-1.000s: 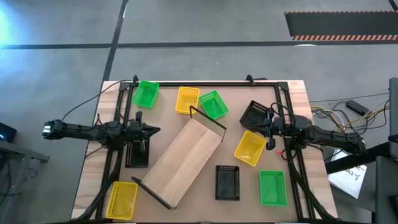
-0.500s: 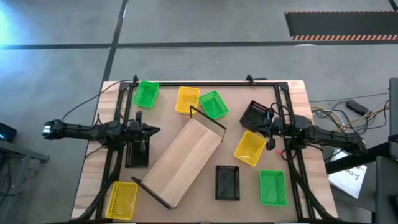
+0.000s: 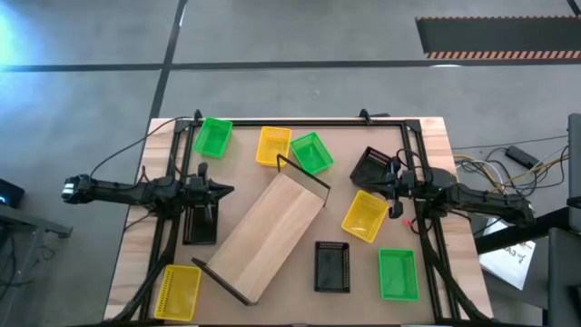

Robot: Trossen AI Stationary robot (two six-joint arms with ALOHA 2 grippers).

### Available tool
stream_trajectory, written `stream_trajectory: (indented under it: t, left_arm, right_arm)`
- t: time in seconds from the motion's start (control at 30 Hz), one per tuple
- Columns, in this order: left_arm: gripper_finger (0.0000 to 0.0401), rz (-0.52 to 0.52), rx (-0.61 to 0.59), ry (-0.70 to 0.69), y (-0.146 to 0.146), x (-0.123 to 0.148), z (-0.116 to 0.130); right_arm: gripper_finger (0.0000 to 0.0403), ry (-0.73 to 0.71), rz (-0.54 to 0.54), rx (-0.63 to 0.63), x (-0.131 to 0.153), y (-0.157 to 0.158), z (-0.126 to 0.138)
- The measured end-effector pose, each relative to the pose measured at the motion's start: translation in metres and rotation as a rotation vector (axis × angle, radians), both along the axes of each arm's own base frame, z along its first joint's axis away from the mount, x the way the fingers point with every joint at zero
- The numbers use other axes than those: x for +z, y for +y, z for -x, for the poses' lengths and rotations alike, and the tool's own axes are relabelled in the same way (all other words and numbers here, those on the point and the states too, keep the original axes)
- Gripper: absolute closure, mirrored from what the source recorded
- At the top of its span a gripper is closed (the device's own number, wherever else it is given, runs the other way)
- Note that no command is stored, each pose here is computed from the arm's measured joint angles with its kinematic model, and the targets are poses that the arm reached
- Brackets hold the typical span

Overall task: Stack baskets on shelf by color
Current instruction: Put the top left green bin on the shelf

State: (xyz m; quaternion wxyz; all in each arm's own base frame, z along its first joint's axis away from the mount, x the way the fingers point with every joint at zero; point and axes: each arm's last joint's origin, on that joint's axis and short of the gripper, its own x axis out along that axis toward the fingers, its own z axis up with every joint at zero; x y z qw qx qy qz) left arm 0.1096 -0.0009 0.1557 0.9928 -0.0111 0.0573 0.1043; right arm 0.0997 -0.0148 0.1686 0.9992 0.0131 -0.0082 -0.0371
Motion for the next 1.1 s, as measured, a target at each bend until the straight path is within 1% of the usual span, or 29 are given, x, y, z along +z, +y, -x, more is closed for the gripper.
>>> stream_trajectory:
  t: [0.1, 0.17, 0.27, 0.33, 0.4, 0.43, 0.5, 0.6, 0.63, 0.77, 0.8, 0.9, 0.93, 1.0, 1.1]
  left_arm:
    - [0.0401, 0.000, 0.000, -0.002, 0.000, 0.000, 0.000]
    - [0.0401, -0.026, -0.003, -0.017, 0.000, 0.002, 0.000]
    - [0.0401, -0.033, -0.003, -0.087, 0.000, 0.009, -0.001]
    - [0.0401, -0.012, 0.000, -0.191, 0.000, 0.019, -0.001]
    - [0.0401, 0.056, 0.014, -0.339, 0.000, 0.032, 0.001]
    - [0.0401, 0.102, 0.033, -0.425, 0.001, 0.040, 0.002]
    - [0.0401, 0.193, 0.088, -0.550, 0.003, 0.054, 0.005]
    - [0.0401, 0.247, 0.181, -0.694, 0.007, 0.078, 0.010]
    - [0.0401, 0.254, 0.189, -0.737, 0.007, 0.085, 0.012]
    - [0.0401, 0.181, 0.199, -0.901, 0.007, 0.107, 0.019]
    - [0.0401, 0.169, 0.205, -0.953, 0.008, 0.111, 0.021]
    - [0.0401, 0.183, 0.210, -1.078, 0.008, 0.119, 0.027]
    - [0.0401, 0.197, 0.233, -1.092, 0.009, 0.120, 0.027]
    - [0.0401, 0.242, 0.342, -1.052, 0.011, 0.123, 0.022]
    - [0.0401, 0.241, 0.430, -0.877, 0.012, 0.132, 0.004]
  right_arm:
    - [0.0394, -0.007, -0.058, 0.001, 0.000, 0.000, 0.000]
    - [0.0394, -0.047, -0.104, 0.004, 0.004, 0.000, 0.000]
    - [0.0394, -0.110, -0.131, 0.009, 0.010, 0.000, 0.001]
    - [0.0394, -0.152, -0.133, 0.011, 0.014, 0.000, 0.001]
    - [0.0394, -0.203, -0.129, -0.020, 0.018, -0.001, 0.002]
    - [0.0394, -0.232, -0.132, -0.045, 0.021, -0.001, 0.003]
    - [0.0394, -0.295, -0.161, -0.108, 0.026, -0.003, 0.004]
    - [0.0394, -0.379, -0.189, -0.209, 0.032, -0.006, 0.007]
    - [0.0394, -0.408, -0.192, -0.229, 0.034, -0.007, 0.008]
    - [0.0394, -0.533, -0.218, -0.289, 0.044, -0.008, 0.014]
    - [0.0394, -0.566, -0.255, -0.304, 0.045, -0.008, 0.015]
    - [0.0394, -0.624, -0.390, -0.340, 0.048, -0.010, 0.017]
    - [0.0394, -0.631, -0.420, -0.339, 0.049, -0.011, 0.017]
    - [0.0394, -0.652, -0.467, -0.325, 0.053, -0.011, 0.017]
    - [0.0394, -0.662, -0.533, -0.306, 0.059, -0.011, 0.015]
